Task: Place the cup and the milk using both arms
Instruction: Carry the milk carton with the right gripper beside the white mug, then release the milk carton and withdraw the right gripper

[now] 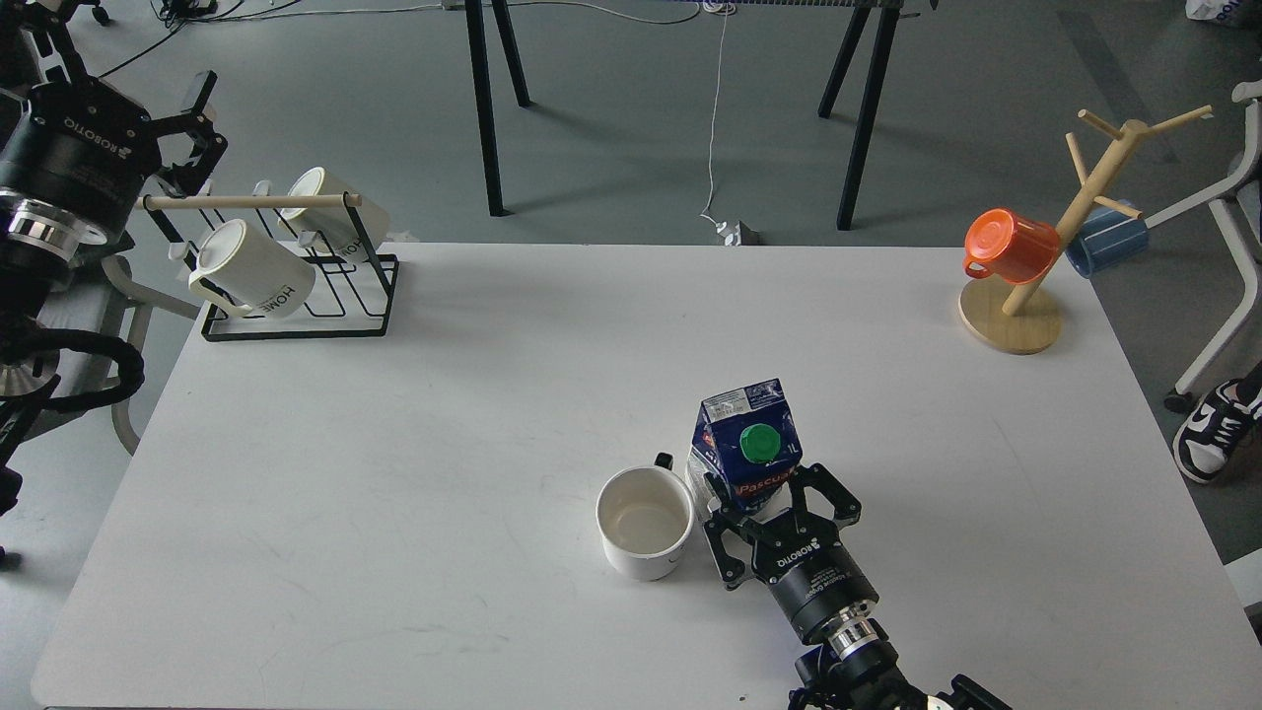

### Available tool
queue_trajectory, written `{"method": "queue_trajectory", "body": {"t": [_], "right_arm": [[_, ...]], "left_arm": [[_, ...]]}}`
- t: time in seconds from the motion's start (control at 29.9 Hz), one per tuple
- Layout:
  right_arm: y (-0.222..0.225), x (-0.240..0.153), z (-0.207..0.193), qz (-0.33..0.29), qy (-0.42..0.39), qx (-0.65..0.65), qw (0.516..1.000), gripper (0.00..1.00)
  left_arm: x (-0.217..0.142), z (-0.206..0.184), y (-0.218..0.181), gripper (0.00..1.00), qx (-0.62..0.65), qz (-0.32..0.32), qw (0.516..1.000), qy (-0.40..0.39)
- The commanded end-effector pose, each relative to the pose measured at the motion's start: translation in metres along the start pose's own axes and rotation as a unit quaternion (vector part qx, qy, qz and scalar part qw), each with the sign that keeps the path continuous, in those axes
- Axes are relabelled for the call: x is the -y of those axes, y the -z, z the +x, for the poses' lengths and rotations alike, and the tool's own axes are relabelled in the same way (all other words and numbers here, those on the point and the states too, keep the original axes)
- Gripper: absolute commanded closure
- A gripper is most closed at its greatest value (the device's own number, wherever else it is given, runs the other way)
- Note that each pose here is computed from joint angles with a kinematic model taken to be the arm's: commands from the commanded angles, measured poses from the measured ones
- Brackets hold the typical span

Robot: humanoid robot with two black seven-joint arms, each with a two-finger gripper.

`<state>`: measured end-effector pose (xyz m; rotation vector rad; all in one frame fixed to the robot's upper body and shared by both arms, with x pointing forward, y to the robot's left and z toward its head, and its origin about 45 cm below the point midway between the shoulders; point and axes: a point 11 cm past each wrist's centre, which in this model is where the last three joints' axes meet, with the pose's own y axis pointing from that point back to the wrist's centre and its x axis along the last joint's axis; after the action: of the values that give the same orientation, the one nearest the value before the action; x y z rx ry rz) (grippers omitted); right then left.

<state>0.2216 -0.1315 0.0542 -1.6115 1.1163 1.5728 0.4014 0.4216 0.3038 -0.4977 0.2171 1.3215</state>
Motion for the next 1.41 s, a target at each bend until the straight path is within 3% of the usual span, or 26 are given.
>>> {"method": "queue_trajectory", "body": {"t": [0.0, 0.17, 0.27, 0.33, 1.11, 1.37], "right_arm": [[0.0, 0.0, 0.001, 0.0, -0.002, -0.001, 1.0, 0.32], [0.002, 0.0, 0.001, 0.004, -0.002, -0.001, 1.0, 0.27], [0.003, 0.001, 0.0, 0.005, 0.0, -0.001, 1.0, 0.19], [0.003, 0.0, 0.001, 0.006, -0.002, -0.001, 1.0, 0.04], [-0.021, -0.025, 0.012, -0.007, -0.023, 0.025, 0.999, 0.02], [-0.012, -0.063, 0.014, -0.008, -0.036, 0.022, 0.999, 0.02]], "left_arm": [[-0.001, 0.001, 0.003, 0.0, -0.002, 0.002, 1.0, -0.003], [0.0, 0.002, 0.003, 0.0, -0.002, 0.001, 1.0, -0.004], [0.001, 0.002, 0.003, 0.0, -0.002, 0.001, 1.0, -0.005], [0.0, 0.006, 0.002, 0.0, 0.0, 0.0, 1.0, -0.01], [0.006, 0.012, -0.003, 0.0, 0.007, -0.005, 1.0, -0.019], [0.008, 0.011, -0.006, 0.0, 0.009, -0.006, 1.0, -0.014]]}}
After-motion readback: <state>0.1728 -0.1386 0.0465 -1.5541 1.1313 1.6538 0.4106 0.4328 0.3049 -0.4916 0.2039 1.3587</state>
